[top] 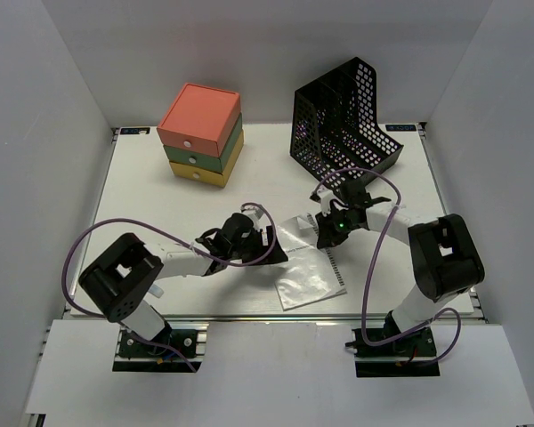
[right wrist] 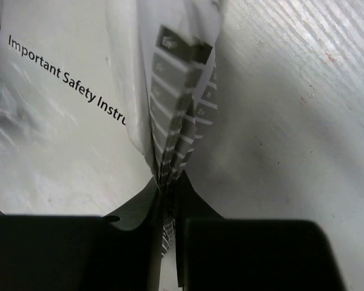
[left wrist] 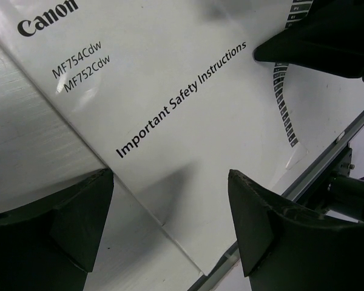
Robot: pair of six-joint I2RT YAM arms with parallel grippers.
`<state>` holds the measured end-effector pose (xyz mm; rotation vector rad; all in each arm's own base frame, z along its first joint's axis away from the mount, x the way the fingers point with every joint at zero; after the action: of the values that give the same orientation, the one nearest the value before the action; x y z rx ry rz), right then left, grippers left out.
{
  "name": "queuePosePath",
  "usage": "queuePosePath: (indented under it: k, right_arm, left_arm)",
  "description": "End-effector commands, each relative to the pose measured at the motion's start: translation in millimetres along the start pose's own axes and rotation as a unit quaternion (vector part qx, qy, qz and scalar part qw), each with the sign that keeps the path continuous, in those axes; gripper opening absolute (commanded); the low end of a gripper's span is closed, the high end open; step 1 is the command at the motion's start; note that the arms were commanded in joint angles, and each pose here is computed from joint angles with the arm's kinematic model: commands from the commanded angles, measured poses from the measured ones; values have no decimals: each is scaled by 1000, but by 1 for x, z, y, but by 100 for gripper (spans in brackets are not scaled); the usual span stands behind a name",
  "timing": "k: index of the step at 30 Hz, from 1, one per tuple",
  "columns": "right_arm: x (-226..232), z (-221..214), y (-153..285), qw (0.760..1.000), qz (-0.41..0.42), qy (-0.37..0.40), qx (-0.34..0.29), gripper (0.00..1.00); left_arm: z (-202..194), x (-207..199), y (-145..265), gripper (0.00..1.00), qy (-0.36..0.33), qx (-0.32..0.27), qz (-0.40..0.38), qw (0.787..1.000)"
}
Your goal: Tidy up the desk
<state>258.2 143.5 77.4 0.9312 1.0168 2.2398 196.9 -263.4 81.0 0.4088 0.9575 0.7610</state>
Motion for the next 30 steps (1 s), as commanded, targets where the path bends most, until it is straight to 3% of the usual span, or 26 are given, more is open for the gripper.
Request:
queuePosePath:
  k: [1,2,7,14,17,30]
  right_arm:
    - [3,-1,-1,1000,13,2,12,7]
    - [7,1,2,1000,22,6,5,0]
    - [20,16,22,997,52,26,-41,0]
    - [52,41,84,980,98,81,-156,0]
    - [65,41,96,972,135,95,-168,0]
    - [88,28,116,943,234,164,-172,0]
  left_arm:
    - [-13,9,-2,86,6,23,35,999]
    - [-13,10,-2,86,7,22,36,999]
    - [-11,7,9,88,3,8,47,999]
    - [6,-3,52,94,-19,-71,48,996]
    - [7,0,55,95,-26,-78,52,995]
    - [27,-26,44,96,-130,-164,-88,974]
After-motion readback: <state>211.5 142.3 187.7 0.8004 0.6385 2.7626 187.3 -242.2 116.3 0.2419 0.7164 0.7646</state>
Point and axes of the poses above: each gripper's point midway between its finger pads, its own y axis back along the fingers, its own x axis along the line the jaws close on, z = x × y, the point moved 7 cm from there along y, back along the fingers, and after that the axes turned 6 degrees about -y, right-handed, at the moved point
